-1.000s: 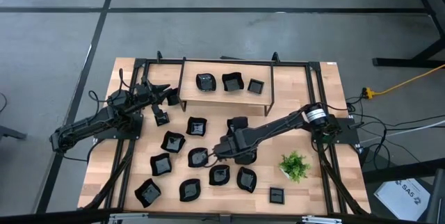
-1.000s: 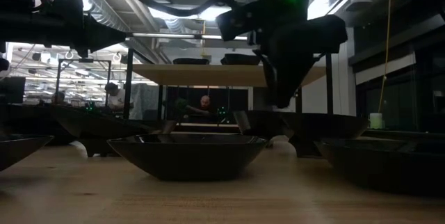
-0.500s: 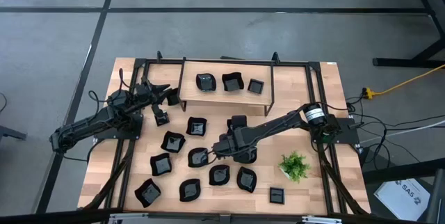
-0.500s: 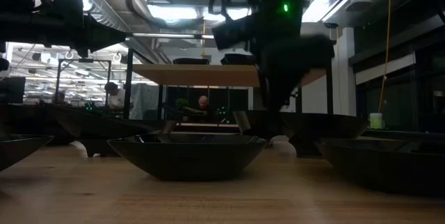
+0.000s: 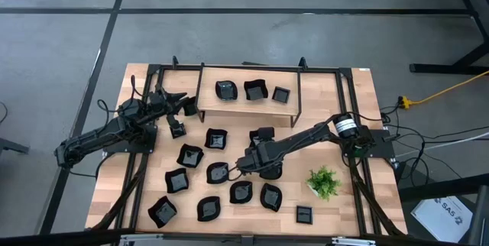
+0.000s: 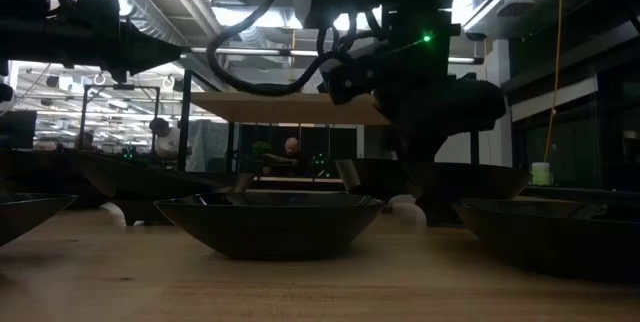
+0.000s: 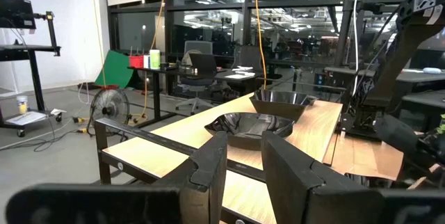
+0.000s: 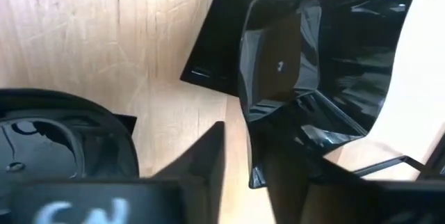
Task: Pick & Place Mini shaped plates
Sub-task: Stack the distorted square plate on top of the distorted square plate on the shelf
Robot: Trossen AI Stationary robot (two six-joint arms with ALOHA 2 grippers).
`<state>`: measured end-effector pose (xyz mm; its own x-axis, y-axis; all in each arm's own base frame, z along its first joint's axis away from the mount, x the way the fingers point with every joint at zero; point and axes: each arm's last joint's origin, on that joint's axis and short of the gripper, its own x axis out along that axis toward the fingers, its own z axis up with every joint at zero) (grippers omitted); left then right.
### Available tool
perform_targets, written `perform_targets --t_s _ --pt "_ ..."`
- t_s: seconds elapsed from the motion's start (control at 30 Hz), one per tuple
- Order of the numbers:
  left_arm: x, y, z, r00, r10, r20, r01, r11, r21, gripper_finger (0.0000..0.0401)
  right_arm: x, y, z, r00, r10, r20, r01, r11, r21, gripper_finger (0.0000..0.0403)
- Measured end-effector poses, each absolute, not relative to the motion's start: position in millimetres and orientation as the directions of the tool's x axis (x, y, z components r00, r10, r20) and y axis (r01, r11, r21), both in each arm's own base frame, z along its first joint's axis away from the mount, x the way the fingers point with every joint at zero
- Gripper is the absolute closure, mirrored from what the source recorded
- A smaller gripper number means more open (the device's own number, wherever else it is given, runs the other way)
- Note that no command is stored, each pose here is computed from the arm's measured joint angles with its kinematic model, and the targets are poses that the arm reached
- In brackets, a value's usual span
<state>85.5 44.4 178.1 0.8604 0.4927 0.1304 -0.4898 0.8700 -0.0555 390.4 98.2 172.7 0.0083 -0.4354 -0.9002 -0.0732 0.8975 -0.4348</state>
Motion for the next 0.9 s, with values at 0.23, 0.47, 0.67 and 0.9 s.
perform_targets --t_s 0.23,0.47,0.67,0.9 --pt "85.5 44.4 178.2 0.860 0.493 0.131 -0.490 0.870 -0.055 0.0315 389.9 98.1 174.3 0.008 -0.435 -0.900 -0.077 0.897 -0.434 0.0394" --pt "85.5 44.4 178.1 0.860 0.493 0.131 -0.490 0.870 -0.055 0.0315 380.7 95.5 211.3 0.086 -0.412 -0.907 -0.026 0.909 -0.416 0.0397" --pt "85.5 44.4 178.0 0.861 0.493 0.130 -0.490 0.870 -0.055 0.0315 367.7 93.9 252.7 0.187 -0.312 -0.931 0.029 0.950 -0.312 0.0399" --pt "85.5 44.4 178.2 0.860 0.493 0.131 -0.490 0.870 -0.055 0.0315 355.7 91.0 292.2 0.339 -0.256 -0.905 0.025 0.964 -0.264 0.0400"
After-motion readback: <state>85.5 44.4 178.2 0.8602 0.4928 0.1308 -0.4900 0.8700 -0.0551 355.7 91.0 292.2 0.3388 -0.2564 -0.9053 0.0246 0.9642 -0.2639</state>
